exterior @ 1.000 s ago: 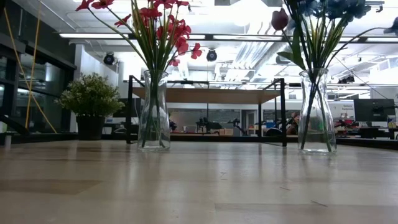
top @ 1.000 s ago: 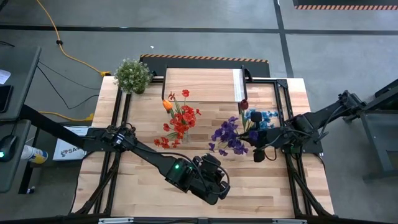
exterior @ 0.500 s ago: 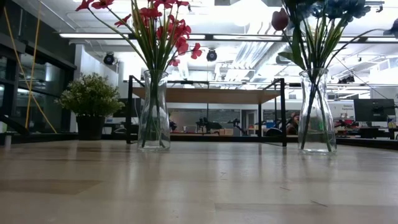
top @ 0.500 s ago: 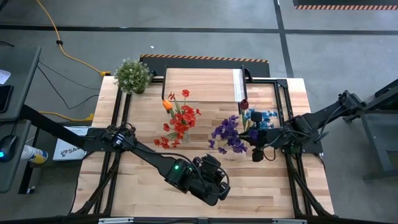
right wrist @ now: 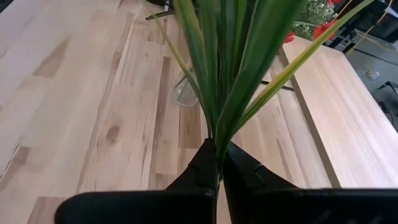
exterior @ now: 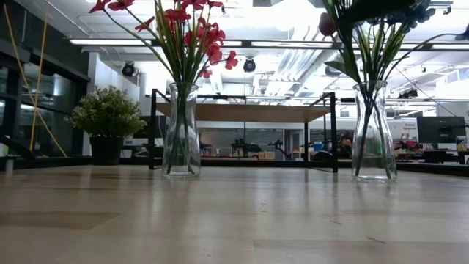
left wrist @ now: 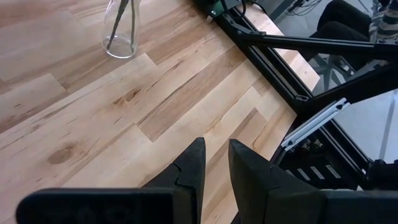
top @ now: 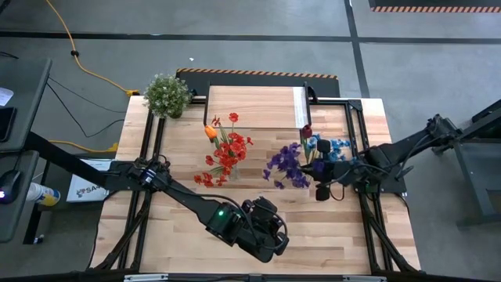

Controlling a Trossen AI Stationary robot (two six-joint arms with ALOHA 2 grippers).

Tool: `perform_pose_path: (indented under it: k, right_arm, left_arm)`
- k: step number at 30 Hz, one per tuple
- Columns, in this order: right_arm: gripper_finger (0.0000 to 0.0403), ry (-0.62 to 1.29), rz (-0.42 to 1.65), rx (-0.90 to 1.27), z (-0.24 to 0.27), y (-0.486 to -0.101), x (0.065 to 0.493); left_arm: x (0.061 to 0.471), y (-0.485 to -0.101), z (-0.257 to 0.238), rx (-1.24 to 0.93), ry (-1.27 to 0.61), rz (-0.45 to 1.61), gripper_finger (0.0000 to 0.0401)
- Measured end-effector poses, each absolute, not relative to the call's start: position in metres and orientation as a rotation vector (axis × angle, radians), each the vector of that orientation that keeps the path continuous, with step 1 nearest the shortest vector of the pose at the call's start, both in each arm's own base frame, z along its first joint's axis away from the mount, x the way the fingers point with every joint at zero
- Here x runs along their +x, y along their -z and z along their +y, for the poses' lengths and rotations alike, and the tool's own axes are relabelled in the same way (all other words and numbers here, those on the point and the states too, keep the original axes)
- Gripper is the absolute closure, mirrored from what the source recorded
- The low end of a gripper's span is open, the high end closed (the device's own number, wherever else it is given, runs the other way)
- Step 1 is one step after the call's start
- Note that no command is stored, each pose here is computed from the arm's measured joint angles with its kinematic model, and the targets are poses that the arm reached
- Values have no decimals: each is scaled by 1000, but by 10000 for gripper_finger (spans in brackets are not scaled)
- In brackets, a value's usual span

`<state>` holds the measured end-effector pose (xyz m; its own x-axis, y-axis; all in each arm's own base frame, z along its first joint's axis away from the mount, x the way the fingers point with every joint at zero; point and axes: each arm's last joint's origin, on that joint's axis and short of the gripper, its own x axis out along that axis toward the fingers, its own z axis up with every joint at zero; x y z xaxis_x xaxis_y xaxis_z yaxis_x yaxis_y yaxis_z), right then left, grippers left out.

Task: Pick and place flowers into a vace then onto a shelf
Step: Put the violet flowers into the right transparent vase

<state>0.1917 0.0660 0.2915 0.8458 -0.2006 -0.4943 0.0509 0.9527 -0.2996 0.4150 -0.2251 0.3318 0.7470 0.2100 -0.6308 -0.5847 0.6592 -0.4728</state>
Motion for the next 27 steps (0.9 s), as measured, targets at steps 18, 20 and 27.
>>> perform_pose_path:
  k: [18, 20, 27]
  right_arm:
    - [344, 118, 574, -287, 66, -289, 191]
    - [339, 119, 575, -287, 66, -289, 191]
    - [321, 127, 573, -289, 65, -290, 190]
  left_arm:
    - [415, -332, -225, -716, -479, 571, 297]
    - [415, -332, -225, -717, -479, 572, 297]
    - [415, -332, -225, -716, -478, 573, 297]
